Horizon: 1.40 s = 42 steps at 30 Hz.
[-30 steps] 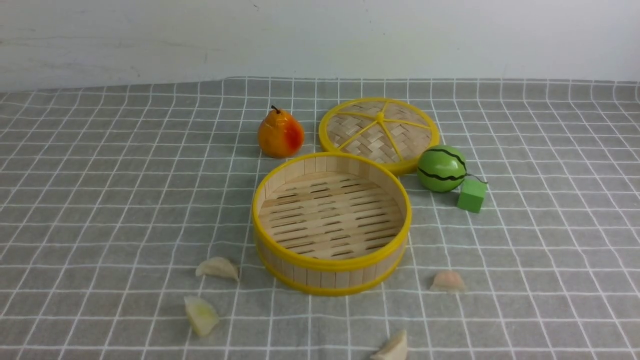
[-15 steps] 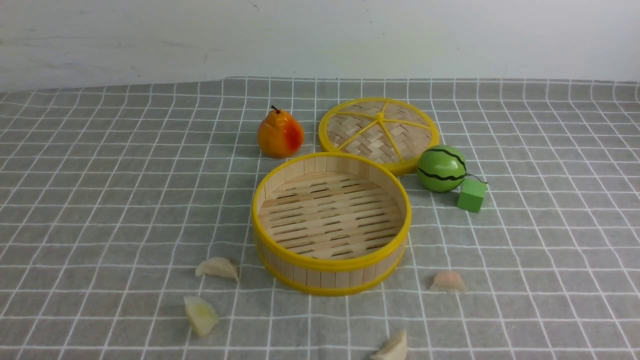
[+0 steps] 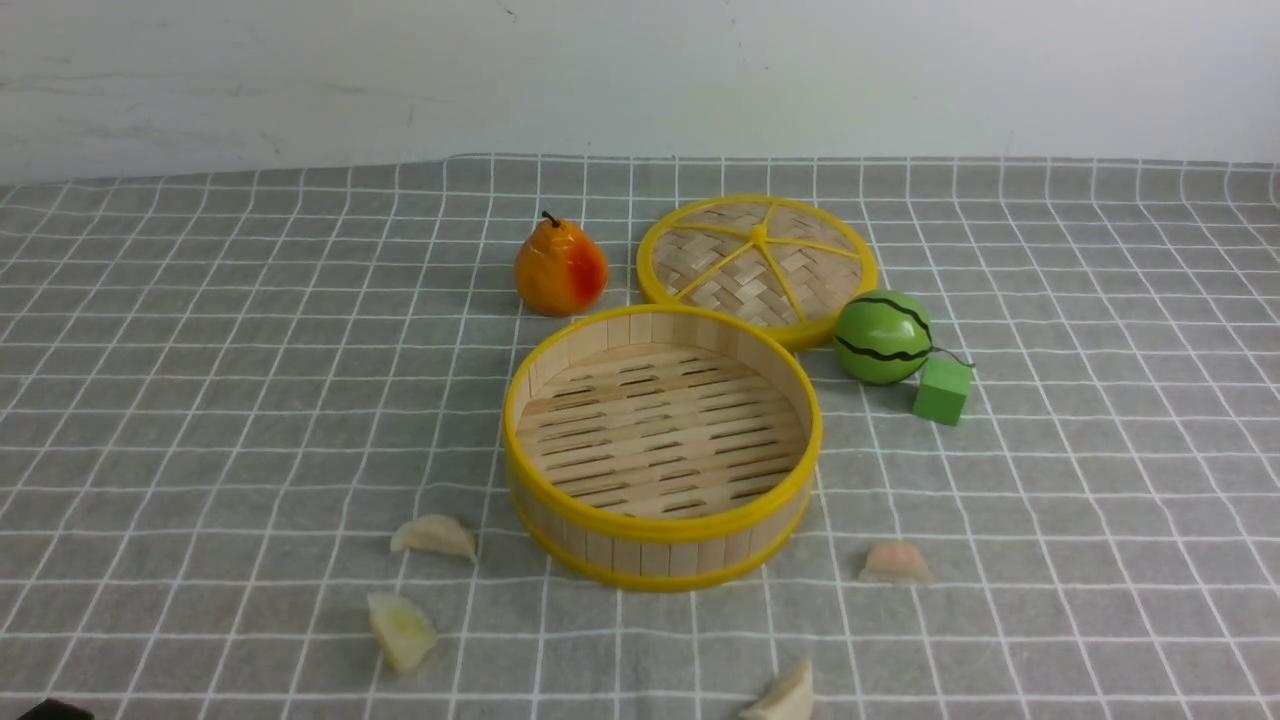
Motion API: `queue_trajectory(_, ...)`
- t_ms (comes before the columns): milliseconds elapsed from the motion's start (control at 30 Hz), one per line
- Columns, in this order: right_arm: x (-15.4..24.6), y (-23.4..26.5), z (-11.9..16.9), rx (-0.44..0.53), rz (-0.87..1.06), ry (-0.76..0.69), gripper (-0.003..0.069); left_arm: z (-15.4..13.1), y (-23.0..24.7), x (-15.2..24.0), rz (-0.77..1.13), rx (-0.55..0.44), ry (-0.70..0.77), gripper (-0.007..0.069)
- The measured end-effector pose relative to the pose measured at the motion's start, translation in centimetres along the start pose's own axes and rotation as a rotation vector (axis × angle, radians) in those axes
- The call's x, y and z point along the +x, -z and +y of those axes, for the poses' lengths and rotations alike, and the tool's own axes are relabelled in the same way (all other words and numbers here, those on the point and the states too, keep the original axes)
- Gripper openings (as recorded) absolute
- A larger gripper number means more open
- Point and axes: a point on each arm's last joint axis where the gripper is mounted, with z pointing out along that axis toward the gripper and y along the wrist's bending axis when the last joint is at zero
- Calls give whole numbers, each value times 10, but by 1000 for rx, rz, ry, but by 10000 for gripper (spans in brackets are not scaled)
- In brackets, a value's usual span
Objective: Put the dumplings into the steamer on the table with the grey tablecloth.
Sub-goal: 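Reach for and grasp a dumpling on the table with the left gripper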
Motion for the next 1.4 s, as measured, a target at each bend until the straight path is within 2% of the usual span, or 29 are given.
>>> queue_trajectory(33,2,0,3,-35,25,-179,240,-2,0,1,14,22,154,237)
queue_trajectory(100,4,0,6,-70,49,-354,240,-3,0,2,22,32,231,237)
queue_trajectory(167,5,0,7,-82,57,-410,240,-4,0,2,22,37,244,237)
queue_trajectory(300,4,0,7,-79,51,-401,240,-4,0,1,18,43,250,237)
queue_trajectory(400,1,-1,5,-69,9,-314,240,-5,0,1,13,51,251,237)
queue_trajectory(467,0,-1,5,-70,-7,-248,240,-11,2,0,17,64,181,237)
queue_trajectory(567,-4,1,9,-81,-19,-140,240,-36,10,-1,29,115,-40,221)
queue_trajectory(633,-11,7,20,-105,-32,-36,222,-53,16,0,63,112,-250,157)
queue_trajectory(667,-14,8,23,-105,-28,-5,203,-59,17,1,93,91,-329,120)
queue_trajectory(733,-26,10,38,-80,-2,121,121,-71,10,1,192,-30,-531,4)
queue_trajectory(767,-26,10,38,-80,-2,121,112,-73,11,0,187,-25,-539,4)
queue_trajectory(800,-36,8,48,-54,25,208,46,-80,2,-1,259,-104,-620,-14)
queue_trajectory(833,-44,5,56,-35,51,257,9,-89,-2,-3,293,-136,-667,-14)
queue_trajectory(867,-49,5,62,-35,60,293,0,-93,-8,-5,342,-184,-705,-14)
queue_trajectory(900,-62,-4,76,-4,148,392,-18,-111,-20,-10,431,-251,-789,-14)
queue_trajectory(1033,-85,-23,110,-18,385,633,-20,-135,-56,-18,733,-434,-915,-14)
queue_trajectory(1167,-83,-45,137,-113,637,767,-20,-149,-92,-11,930,-490,-1016,-14)
queue_trajectory(1200,-81,-46,138,-125,663,782,-20,-148,-95,-10,945,-503,-1026,-14)
queue_trajectory(1300,-56,-63,145,-157,898,938,-20,-142,-122,15,1081,-565,-1193,-14)
queue_trajectory(1400,-39,-71,144,-148,1002,1049,-18,-130,-136,37,1128,-646,-1295,-14)
